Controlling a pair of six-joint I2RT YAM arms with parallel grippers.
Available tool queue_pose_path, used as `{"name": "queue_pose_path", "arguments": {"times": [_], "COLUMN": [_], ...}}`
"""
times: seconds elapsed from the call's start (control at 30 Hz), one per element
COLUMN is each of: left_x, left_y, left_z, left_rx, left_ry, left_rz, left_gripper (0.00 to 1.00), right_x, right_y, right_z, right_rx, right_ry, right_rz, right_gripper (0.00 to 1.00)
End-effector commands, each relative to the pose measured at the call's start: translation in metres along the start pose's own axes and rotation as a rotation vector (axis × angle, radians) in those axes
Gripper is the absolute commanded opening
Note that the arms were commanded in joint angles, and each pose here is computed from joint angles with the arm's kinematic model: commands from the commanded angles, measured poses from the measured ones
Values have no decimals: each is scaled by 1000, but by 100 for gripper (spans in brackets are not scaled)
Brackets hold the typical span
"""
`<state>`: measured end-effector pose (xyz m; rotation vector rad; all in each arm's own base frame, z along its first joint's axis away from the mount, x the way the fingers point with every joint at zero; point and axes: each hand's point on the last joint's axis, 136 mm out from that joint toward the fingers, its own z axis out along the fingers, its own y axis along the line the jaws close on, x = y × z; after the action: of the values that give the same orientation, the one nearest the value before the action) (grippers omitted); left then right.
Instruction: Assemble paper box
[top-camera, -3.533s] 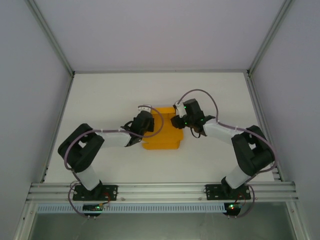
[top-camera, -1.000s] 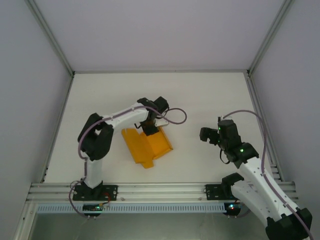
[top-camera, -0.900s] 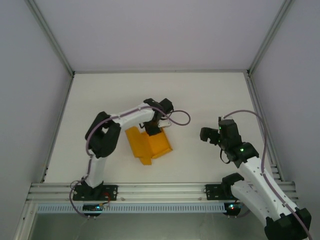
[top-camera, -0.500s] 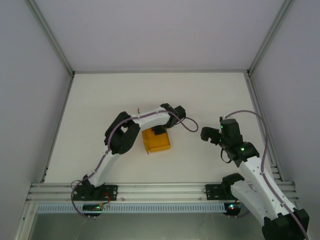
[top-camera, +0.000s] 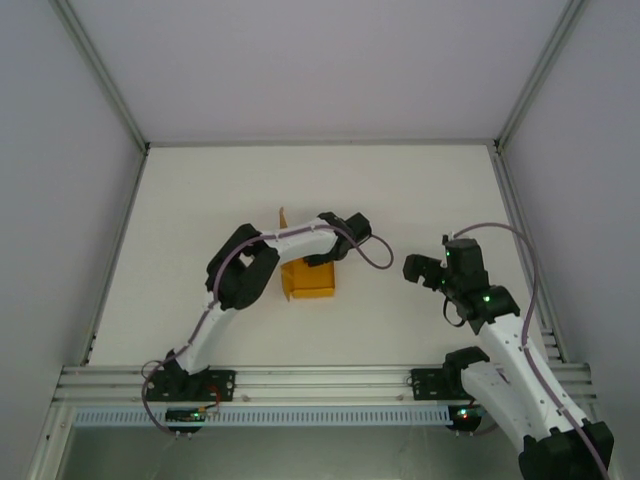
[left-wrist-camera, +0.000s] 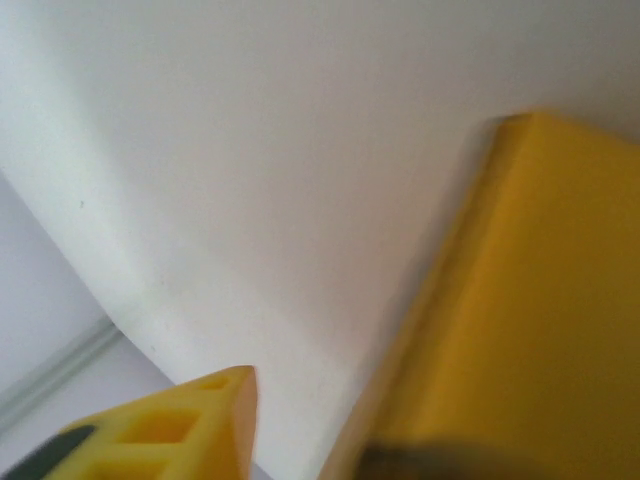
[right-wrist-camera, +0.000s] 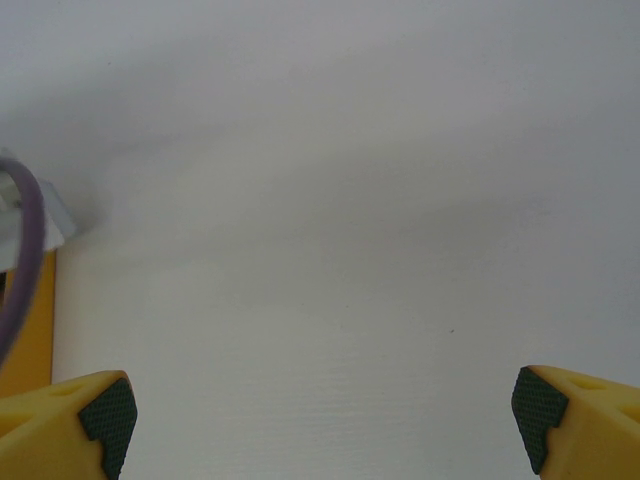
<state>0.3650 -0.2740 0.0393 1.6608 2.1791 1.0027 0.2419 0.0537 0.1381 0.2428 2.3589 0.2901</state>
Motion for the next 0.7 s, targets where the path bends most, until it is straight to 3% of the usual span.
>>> {"name": "queue_pose_path", "arguments": {"times": [0.0,0.2,0.27,0.33,0.4,0.53,0.67], "left_x": [-10,2,6,7,6,4,53], "left_y": [-13,-2,0,5,15,72,158], "left_z": [-20,-68,-80,-91,-106,-155,-186], "left_rx": [124,191,206,205,197,95,-26], "left_ry": [-115,-222,-265,-303,-361,-593,-737], "left_rz": [43,94,95,74,20,-259,-796], "left_gripper": [55,80,82,99,99,100,100], "right_x": [2,1,-3,-7,-21,-35,-42], "right_y": [3,11,13,16,21,51,88], "right_z": [-1,-3,-4,-4,-4,7,31], "right_rx": [-29,-77,-83,-97,-104,-221,-251], "right_ry": [0,-3,-15,-29,-74,-90,-29], "right_rz": [-5,-32,-38,-46,-87,-196,-413], "right_gripper": [99,99,99,99,99,99,99]}}
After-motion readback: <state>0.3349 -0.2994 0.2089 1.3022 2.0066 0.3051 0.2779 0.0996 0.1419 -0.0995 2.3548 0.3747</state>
